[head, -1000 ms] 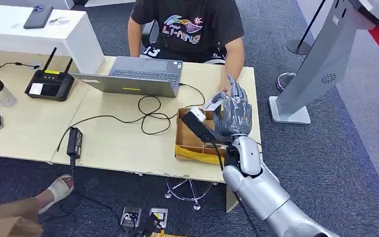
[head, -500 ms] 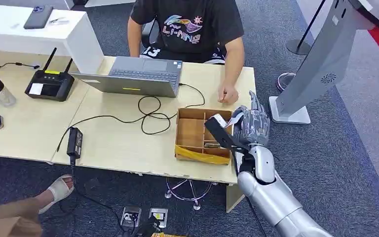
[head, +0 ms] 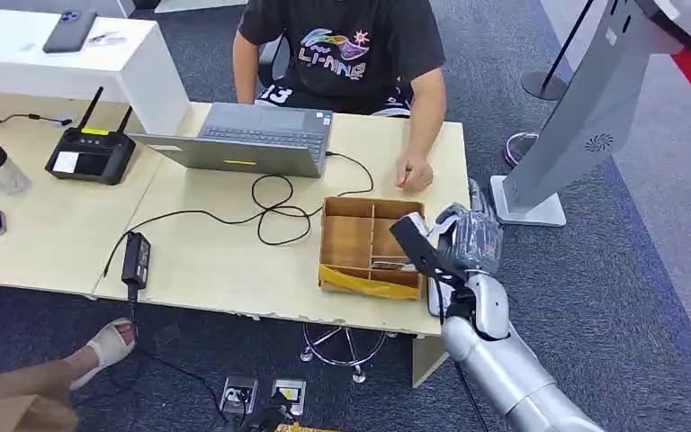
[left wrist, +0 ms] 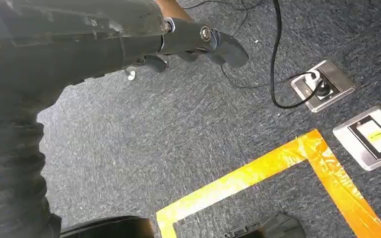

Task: Pass the card to the sensor for recognition and then transmit it.

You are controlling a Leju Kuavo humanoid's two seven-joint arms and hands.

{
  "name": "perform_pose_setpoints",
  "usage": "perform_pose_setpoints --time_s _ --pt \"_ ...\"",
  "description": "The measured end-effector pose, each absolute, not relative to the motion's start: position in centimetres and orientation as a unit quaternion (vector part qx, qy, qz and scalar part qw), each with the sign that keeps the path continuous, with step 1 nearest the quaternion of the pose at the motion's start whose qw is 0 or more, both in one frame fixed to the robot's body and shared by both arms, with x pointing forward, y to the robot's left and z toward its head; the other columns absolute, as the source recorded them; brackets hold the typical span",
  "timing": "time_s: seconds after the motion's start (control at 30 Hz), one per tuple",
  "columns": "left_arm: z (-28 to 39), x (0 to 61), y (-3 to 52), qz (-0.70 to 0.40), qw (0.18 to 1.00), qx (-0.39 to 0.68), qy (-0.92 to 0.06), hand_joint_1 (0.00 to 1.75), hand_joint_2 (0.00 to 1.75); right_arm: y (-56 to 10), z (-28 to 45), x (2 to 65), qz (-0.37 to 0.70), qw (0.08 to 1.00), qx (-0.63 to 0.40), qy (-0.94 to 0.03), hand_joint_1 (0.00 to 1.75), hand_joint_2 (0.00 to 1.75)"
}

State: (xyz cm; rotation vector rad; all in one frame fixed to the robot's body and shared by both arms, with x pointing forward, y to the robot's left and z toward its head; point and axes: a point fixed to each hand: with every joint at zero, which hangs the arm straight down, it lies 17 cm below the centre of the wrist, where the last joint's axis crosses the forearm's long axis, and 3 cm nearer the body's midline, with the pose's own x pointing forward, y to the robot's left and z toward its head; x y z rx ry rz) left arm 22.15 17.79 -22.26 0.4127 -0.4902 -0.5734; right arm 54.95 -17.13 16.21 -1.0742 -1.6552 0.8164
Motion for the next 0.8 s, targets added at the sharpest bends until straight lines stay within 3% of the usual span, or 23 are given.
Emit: perform_pose_setpoints --time_s 0.43,0.8 --pt "-22.0 22.9 17.2 -0.285 0.903 0.189 -0.26 0.0 1.75 -22.6 13.0 54.4 0.323 0.519 -0.47 -0.637 1.75 1.75" --pt "-19.3 32.3 22.3 -0.289 0.896 0.187 -0.28 0.0 1.75 -21.8 10.9 53.2 0.34 0.525 -0.458 -0.632 1.75 1.75"
